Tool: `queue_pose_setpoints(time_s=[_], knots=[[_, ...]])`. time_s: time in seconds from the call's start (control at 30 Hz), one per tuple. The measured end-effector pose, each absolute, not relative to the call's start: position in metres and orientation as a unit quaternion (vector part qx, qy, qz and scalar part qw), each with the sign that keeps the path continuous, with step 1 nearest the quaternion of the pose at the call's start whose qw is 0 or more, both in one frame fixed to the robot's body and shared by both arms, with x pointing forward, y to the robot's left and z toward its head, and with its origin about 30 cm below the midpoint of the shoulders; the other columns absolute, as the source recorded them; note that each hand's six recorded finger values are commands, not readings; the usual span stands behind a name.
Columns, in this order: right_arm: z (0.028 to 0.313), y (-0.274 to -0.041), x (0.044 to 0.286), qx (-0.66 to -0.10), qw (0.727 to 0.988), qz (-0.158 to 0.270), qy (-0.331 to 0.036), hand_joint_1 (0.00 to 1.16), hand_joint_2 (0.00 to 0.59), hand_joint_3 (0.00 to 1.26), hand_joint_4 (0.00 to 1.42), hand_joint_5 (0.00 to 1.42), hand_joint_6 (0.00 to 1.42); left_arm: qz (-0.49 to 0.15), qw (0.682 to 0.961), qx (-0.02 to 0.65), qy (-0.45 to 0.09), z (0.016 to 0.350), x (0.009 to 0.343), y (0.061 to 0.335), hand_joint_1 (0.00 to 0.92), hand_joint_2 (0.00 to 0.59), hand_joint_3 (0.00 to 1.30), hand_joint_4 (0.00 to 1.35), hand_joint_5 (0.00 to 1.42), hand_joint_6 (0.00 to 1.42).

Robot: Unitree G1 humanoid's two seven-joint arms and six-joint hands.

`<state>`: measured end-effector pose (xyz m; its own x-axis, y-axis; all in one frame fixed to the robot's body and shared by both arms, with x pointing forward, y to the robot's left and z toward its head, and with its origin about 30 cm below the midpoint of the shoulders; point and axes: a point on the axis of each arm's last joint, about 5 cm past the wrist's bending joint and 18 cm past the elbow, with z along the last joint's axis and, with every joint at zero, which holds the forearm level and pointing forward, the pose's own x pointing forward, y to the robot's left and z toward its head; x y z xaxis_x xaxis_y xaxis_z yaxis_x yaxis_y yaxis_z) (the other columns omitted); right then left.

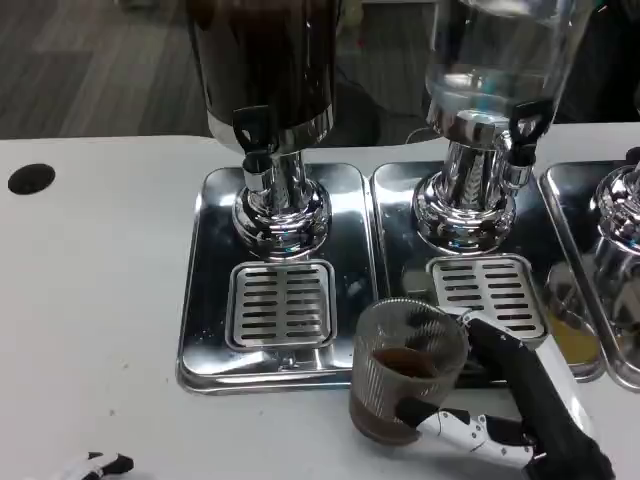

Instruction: Grasp the cup under the faucet to collect the drink, then remove the cup.

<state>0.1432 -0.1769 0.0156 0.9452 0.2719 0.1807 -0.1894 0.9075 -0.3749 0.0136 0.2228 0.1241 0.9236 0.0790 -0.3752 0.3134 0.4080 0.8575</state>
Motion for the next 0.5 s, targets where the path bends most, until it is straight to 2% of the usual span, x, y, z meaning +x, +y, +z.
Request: queue_pose_setpoints(time_s=[0.5], knots=[[0.016, -0.184, 0.132, -0.193, 0.966, 0.125, -0.119, 0.71, 0.102, 0.51, 0.55, 0.62, 0.52, -0.072, 0.825, 0.529, 0.186, 0.124, 0.010, 0.223, 0.000, 0.110, 0.25, 0.11, 0.18, 0.41]])
